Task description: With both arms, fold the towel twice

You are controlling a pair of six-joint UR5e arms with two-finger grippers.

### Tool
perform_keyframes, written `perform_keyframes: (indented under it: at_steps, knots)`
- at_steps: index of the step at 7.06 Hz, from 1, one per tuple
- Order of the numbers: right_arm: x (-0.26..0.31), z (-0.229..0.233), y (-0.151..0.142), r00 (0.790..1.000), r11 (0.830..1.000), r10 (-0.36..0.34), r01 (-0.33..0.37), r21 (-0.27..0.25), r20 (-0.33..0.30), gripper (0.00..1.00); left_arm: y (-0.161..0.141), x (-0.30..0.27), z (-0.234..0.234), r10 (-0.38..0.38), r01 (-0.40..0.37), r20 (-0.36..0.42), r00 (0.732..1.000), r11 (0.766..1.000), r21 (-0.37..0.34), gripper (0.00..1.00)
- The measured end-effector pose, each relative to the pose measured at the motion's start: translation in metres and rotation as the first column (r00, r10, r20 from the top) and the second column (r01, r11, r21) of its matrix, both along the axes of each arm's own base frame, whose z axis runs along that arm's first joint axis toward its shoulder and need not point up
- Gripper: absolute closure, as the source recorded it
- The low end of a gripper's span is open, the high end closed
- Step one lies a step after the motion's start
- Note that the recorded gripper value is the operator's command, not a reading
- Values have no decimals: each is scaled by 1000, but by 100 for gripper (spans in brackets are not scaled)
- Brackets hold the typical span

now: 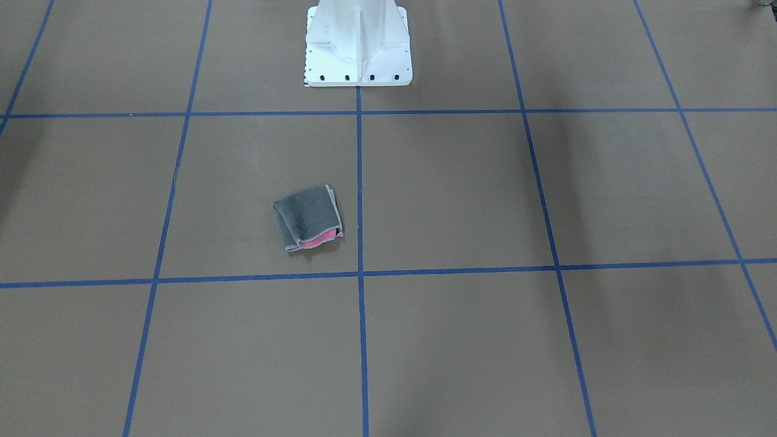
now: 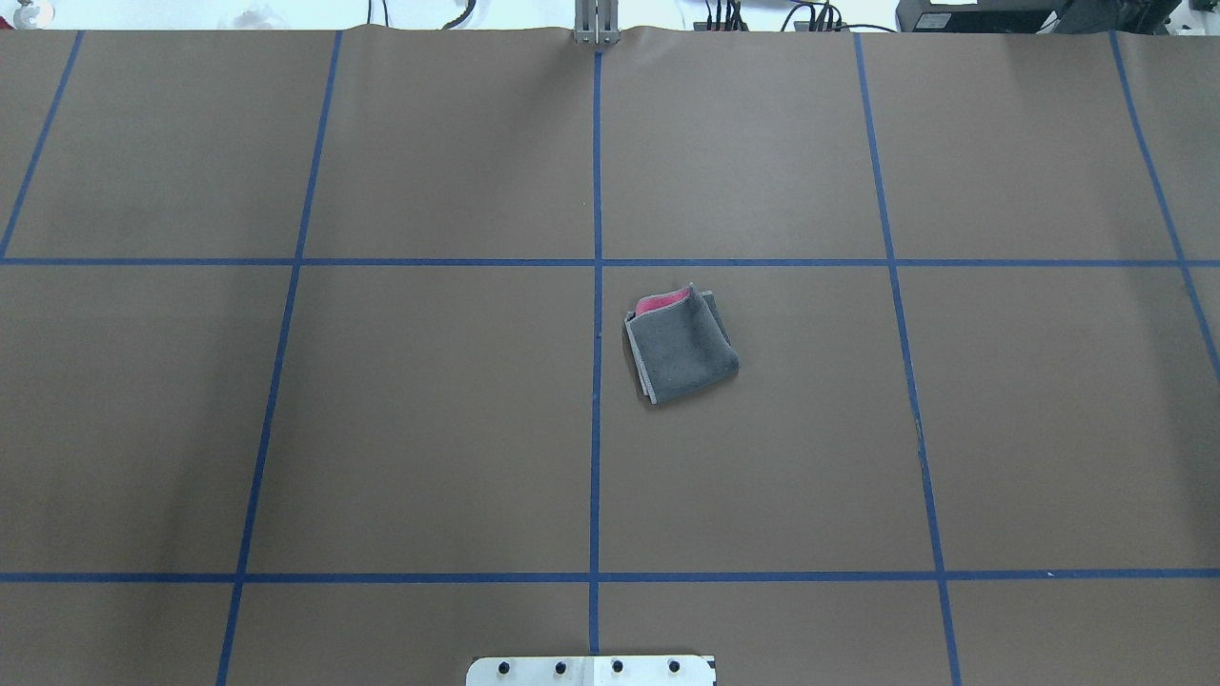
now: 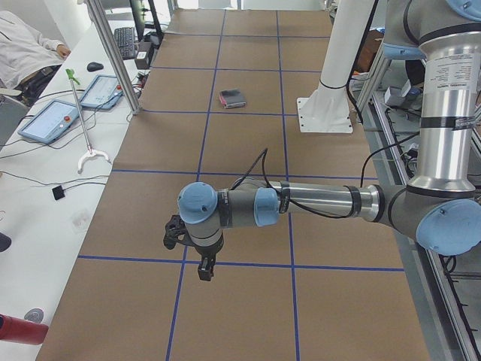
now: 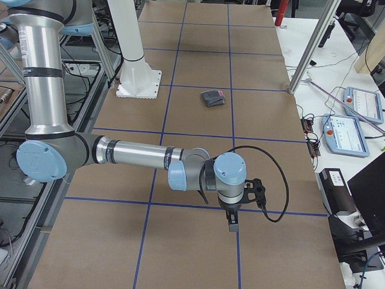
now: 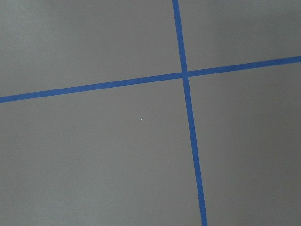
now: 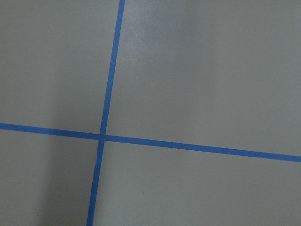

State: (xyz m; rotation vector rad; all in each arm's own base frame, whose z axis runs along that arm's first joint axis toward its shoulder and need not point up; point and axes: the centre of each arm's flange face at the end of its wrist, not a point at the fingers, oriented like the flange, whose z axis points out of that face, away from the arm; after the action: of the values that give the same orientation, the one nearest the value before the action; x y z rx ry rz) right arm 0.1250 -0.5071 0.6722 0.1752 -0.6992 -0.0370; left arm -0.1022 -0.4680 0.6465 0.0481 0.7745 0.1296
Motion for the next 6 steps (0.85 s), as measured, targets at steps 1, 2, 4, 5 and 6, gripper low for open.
perform_keyframes:
  at_steps: [1, 2, 4, 5, 6]
  knots:
    - [0, 2, 2, 1000, 1000, 0, 0, -4, 0, 0, 1, 0, -1, 2, -2, 7, 1000, 1000, 4, 0]
    - [0, 4, 3, 1000, 1000, 1, -1, -10, 1, 0, 2, -1, -3, 3, -3, 10, 1000, 1000, 13, 0]
    - [-1, 5, 6, 1000, 1000, 1, -1, -10, 8, 0, 5, 0, -5, 3, -3, 13, 1000, 1000, 18, 0]
    - [-2, 8, 10, 1000, 1000, -2, 2, -10, 11, 0, 5, 0, -6, 4, -4, 13, 1000, 1000, 19, 0]
    - [-2, 10, 13, 1000, 1000, -6, 6, -3, 10, 0, 6, 0, -5, 4, -4, 13, 1000, 1000, 19, 0]
